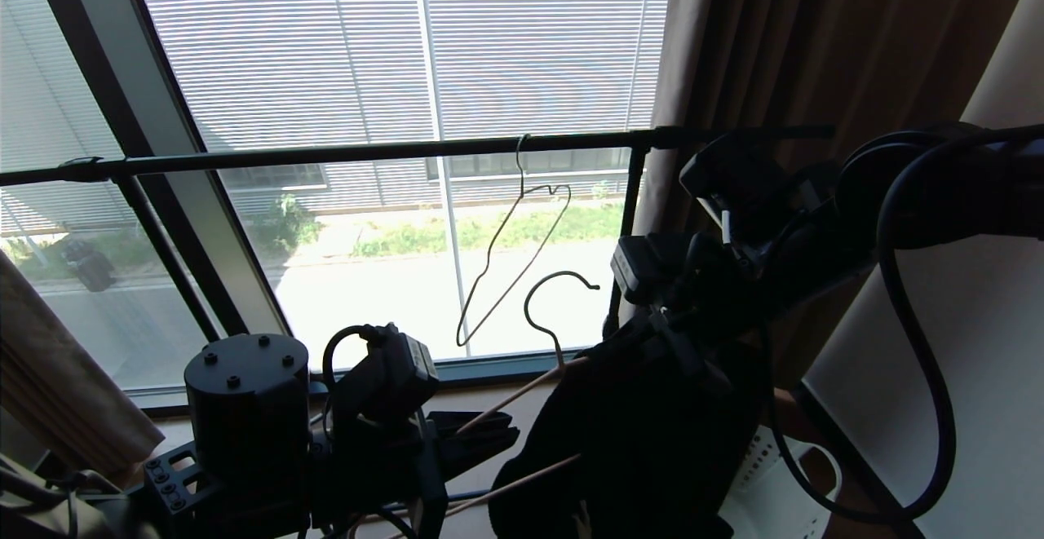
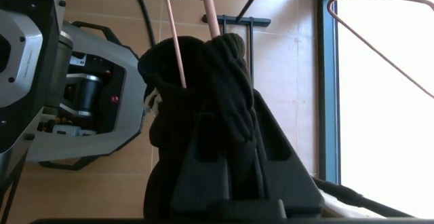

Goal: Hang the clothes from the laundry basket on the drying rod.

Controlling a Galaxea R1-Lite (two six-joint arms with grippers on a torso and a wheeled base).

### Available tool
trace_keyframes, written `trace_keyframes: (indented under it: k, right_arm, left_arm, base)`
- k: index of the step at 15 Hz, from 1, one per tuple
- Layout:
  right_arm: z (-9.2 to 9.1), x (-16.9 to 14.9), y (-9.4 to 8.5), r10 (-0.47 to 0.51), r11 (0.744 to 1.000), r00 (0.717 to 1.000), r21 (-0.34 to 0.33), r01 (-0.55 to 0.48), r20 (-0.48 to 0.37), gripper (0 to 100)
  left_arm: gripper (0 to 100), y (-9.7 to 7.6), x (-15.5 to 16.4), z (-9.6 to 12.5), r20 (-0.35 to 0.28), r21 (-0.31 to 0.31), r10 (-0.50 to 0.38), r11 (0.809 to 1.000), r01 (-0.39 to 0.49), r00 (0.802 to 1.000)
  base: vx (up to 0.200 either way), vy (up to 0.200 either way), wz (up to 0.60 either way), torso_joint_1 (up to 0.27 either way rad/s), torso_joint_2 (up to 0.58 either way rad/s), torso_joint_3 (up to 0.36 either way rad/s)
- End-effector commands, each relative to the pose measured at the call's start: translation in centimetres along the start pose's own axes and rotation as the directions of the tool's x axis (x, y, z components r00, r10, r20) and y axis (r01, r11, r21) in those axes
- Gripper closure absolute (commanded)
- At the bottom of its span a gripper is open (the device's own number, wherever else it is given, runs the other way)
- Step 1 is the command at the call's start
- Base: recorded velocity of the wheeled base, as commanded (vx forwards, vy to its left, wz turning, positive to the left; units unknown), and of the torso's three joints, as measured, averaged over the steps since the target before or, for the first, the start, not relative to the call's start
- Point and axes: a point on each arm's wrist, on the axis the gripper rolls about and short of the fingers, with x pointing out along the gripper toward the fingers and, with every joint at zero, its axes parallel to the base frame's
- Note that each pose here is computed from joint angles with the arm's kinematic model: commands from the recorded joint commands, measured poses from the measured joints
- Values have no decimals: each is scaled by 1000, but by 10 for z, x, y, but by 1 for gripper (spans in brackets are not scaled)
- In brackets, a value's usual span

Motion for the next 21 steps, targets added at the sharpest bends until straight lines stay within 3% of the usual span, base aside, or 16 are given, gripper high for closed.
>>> trace_keyframes:
  k: [1, 5, 8, 9, 13, 16, 17, 18, 20, 21]
  right_arm:
    - [0, 0, 0, 1, 1000, 1000, 0, -1, 1, 100]
    - [-5, 3, 3, 16, 1000, 1000, 26, -16, -11, 100]
    - [-8, -1, 3, 9, 998, 1000, 63, -9, -12, 100]
    - [-12, -9, 0, -14, 996, 1000, 83, 14, -8, 100]
    - [-15, -19, -2, -42, 986, 999, 159, 42, -2, 100]
    - [-16, -33, -2, -60, 954, 997, 298, 44, 44, 100]
    - [-16, -39, -1, -74, 937, 996, 344, 52, 53, 100]
    - [-16, -44, 0, -86, 927, 995, 370, 60, 55, 100]
    - [-15, -56, 5, -111, 895, 991, 442, 68, 72, 100]
    - [-13, -60, 7, -116, 889, 990, 454, 67, 82, 100]
  left_arm:
    - [0, 0, 1, -1, -8, -10, 0, 1000, 0, 1000]
    - [0, 12, -6, -2, -5, -11, 53, 999, -53, 999]
    - [0, 16, -23, 14, 68, 7, 106, 994, -107, 992]
    - [0, 15, -36, 21, 99, -14, 137, 991, -137, 986]
    - [0, 11, -64, 24, 129, -121, 197, 976, -181, 972]
    - [0, 2, -91, 12, 105, -307, 259, 927, -216, 960]
    - [0, -2, -96, 5, 80, -391, 264, 896, -213, 961]
    - [0, -4, -97, 0, 63, -436, 262, 875, -210, 963]
    - [0, -11, -100, -13, 8, -543, 248, 815, -204, 969]
    - [0, -11, -99, -15, -1, -564, 244, 800, -202, 970]
  base:
    - [0, 0, 0, 0, 0, 0]
    - [0, 0, 0, 0, 0, 0]
    - [0, 0, 0, 0, 0, 0]
    - [0, 0, 0, 0, 0, 0]
    - [0, 0, 0, 0, 0, 0]
    - [0, 0, 0, 0, 0, 0]
    - [0, 0, 0, 0, 0, 0]
    - [0, 0, 0, 0, 0, 0]
    - [0, 0, 0, 0, 0, 0]
    - [0, 0, 0, 0, 0, 0]
